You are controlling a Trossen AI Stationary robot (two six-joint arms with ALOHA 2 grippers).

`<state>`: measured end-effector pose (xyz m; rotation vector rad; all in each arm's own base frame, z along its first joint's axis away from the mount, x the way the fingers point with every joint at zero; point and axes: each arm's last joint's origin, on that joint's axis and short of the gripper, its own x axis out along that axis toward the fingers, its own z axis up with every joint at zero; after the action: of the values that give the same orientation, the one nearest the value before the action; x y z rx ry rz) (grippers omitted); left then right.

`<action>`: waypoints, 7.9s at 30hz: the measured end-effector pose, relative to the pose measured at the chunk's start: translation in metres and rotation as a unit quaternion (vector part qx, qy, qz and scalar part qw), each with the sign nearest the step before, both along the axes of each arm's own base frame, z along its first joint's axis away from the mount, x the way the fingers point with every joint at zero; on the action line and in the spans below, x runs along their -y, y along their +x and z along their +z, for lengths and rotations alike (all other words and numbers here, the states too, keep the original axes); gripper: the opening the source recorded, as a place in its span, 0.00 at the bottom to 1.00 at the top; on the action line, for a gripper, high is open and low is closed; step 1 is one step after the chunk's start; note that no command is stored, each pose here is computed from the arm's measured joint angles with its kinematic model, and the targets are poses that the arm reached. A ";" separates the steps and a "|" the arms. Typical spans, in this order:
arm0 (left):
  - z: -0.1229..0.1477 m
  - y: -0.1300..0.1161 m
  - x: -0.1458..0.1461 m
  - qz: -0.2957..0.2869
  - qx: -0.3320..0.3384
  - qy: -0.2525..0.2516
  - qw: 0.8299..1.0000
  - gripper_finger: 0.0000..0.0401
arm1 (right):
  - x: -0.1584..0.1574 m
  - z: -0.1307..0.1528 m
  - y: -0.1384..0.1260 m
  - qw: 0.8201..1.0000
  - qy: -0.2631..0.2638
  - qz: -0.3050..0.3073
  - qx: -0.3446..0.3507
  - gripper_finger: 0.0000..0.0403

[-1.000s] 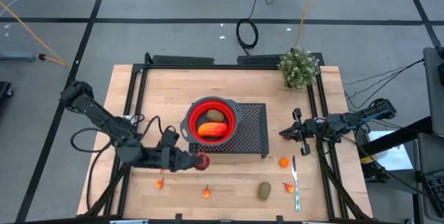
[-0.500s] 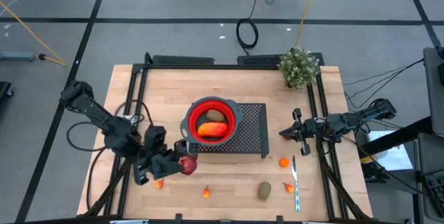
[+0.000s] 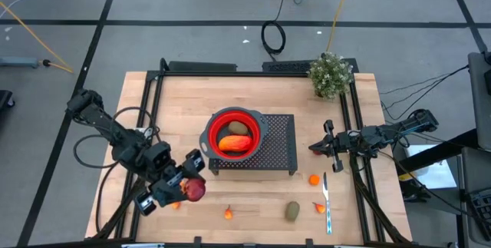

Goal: Pick & Place Fruit
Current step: Put the red pomegranate into the red strainer bowl on the shelf

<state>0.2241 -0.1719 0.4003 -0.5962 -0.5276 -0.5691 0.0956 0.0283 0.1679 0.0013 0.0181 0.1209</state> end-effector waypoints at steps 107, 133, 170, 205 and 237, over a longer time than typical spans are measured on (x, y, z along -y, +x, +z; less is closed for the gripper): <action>-0.084 0.073 -0.138 0.236 -0.645 0.326 0.649 0.58 | 0.000 0.002 0.000 1.000 0.003 -0.001 0.009 0.00; -0.013 0.033 -0.149 0.338 -0.499 0.270 0.751 0.86 | 0.002 0.027 -0.003 0.989 0.066 -0.014 0.134 0.00; -0.035 -0.077 -0.162 0.321 -0.370 0.200 0.848 0.86 | 0.002 0.032 -0.003 0.996 -0.001 -0.023 0.089 0.00; -0.122 -0.144 -0.177 0.300 -0.330 0.187 0.875 0.86 | -0.010 0.077 0.036 0.925 0.041 -0.125 -0.356 0.00; -0.124 -0.144 -0.178 0.324 -0.330 0.191 0.866 0.72 | 0.005 0.063 0.029 0.867 0.100 -0.183 -0.453 0.00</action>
<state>0.0802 0.0063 0.2763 -0.1767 0.0634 0.1910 0.1243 0.0232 0.2305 0.2703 0.9478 -0.2718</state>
